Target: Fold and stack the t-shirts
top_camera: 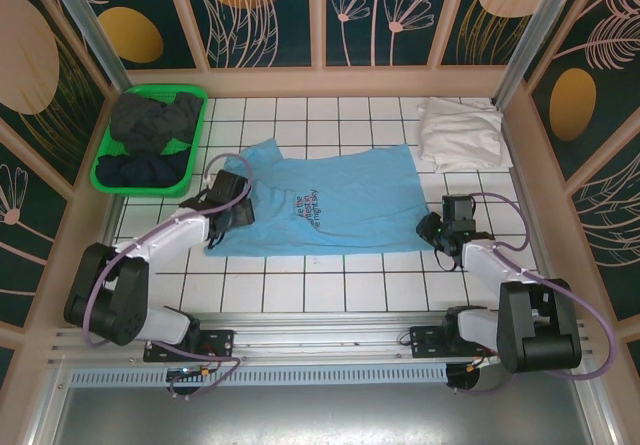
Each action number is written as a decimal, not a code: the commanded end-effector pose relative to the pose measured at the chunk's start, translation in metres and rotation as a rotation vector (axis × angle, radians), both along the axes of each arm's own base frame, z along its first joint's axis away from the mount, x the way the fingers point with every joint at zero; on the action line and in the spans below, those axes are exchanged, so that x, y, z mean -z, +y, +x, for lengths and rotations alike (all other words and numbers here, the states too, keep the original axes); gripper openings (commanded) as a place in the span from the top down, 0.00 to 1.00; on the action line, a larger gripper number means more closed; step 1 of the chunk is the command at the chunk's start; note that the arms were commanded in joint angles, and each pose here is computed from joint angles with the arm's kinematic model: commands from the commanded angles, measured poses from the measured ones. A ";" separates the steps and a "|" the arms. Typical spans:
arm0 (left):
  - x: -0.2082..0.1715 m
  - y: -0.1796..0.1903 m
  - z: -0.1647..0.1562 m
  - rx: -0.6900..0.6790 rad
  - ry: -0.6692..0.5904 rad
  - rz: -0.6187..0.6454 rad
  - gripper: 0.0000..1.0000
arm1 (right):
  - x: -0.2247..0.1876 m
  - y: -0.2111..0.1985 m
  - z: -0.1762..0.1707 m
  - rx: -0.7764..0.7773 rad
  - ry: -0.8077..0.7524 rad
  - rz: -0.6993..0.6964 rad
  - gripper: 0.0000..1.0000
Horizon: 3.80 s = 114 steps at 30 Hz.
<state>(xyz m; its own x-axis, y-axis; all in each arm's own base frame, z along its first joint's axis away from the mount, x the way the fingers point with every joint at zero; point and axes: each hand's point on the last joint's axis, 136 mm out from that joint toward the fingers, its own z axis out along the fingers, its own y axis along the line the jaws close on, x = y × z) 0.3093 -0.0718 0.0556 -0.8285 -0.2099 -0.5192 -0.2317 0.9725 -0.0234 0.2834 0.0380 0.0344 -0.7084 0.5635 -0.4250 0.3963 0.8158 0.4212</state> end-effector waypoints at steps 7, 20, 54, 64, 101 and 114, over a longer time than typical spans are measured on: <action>0.037 0.009 -0.046 -0.085 0.108 -0.068 0.75 | 0.015 -0.008 0.006 0.002 0.060 -0.049 0.71; 0.019 0.045 -0.053 -0.222 0.033 -0.034 0.96 | 0.001 -0.023 0.002 0.078 0.058 -0.033 0.72; 0.023 -0.005 0.082 -0.049 -0.054 -0.147 0.22 | -0.008 -0.017 0.051 0.045 0.093 -0.217 1.00; 0.038 -0.002 0.086 -0.048 -0.019 -0.120 0.19 | -0.014 -0.022 0.047 0.065 0.056 -0.198 1.00; 0.004 -0.079 0.114 0.181 -0.106 -0.322 0.22 | 0.019 0.021 0.002 -0.025 0.131 -0.126 0.65; 0.030 -0.027 0.141 0.037 -0.079 -0.248 0.33 | 0.031 0.000 -0.021 0.079 0.179 -0.107 0.46</action>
<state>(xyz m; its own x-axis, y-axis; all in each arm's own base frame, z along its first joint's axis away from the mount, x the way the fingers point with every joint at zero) 0.4481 -0.1000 0.0346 -0.7816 -0.3242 -0.5330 -0.1779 0.9347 -0.3077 0.2909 0.0527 0.0228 -0.7204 0.5578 -0.4121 0.4527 0.8284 0.3299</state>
